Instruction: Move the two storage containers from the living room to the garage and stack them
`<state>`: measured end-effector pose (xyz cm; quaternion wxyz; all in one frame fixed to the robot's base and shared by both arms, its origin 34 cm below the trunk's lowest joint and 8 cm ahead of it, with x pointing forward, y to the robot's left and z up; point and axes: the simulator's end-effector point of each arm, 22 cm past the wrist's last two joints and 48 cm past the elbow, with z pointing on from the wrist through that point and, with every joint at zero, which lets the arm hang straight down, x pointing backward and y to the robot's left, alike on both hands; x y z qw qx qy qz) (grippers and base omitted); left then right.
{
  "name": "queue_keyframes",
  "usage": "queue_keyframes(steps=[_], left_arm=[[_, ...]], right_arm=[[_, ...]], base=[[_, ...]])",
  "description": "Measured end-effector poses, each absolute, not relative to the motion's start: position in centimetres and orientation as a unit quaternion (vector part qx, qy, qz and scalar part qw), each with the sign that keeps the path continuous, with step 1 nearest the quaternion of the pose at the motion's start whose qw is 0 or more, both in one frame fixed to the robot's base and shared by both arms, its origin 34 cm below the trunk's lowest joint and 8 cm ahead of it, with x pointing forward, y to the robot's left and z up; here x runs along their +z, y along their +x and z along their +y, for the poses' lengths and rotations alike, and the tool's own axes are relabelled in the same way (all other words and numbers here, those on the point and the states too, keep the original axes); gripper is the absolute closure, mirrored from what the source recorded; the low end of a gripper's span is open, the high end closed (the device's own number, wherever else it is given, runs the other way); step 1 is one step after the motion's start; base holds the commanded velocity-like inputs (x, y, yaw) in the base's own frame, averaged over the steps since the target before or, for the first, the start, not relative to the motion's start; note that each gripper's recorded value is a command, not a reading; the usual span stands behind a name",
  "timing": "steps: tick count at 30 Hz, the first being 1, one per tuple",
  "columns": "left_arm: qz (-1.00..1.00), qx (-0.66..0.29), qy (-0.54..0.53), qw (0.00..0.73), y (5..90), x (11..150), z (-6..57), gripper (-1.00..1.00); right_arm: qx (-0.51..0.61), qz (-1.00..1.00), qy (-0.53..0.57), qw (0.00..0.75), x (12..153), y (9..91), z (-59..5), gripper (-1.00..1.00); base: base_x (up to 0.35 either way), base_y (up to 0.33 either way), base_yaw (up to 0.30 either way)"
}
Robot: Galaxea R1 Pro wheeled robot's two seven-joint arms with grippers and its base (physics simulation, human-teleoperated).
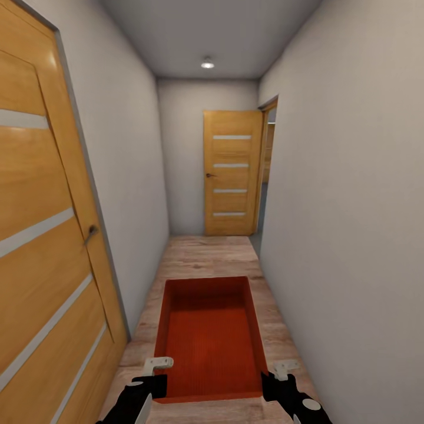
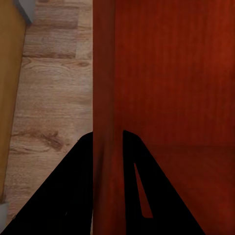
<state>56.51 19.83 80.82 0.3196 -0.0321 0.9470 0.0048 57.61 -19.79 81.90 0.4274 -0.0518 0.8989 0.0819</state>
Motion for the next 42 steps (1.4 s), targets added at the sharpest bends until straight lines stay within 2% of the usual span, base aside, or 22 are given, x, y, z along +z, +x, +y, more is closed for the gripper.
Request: queue_keyframes(steps=[42], left_arm=[[0.947, 0.005, -0.032, 0.320, 56.54, 80.84, 19.83, 1.00]], right_arm=[[0.082, 0.899, -0.052, 0.428, 81.93, 57.63, -19.80, 1.00]], base=[[0.327, 0.006, 0.000]])
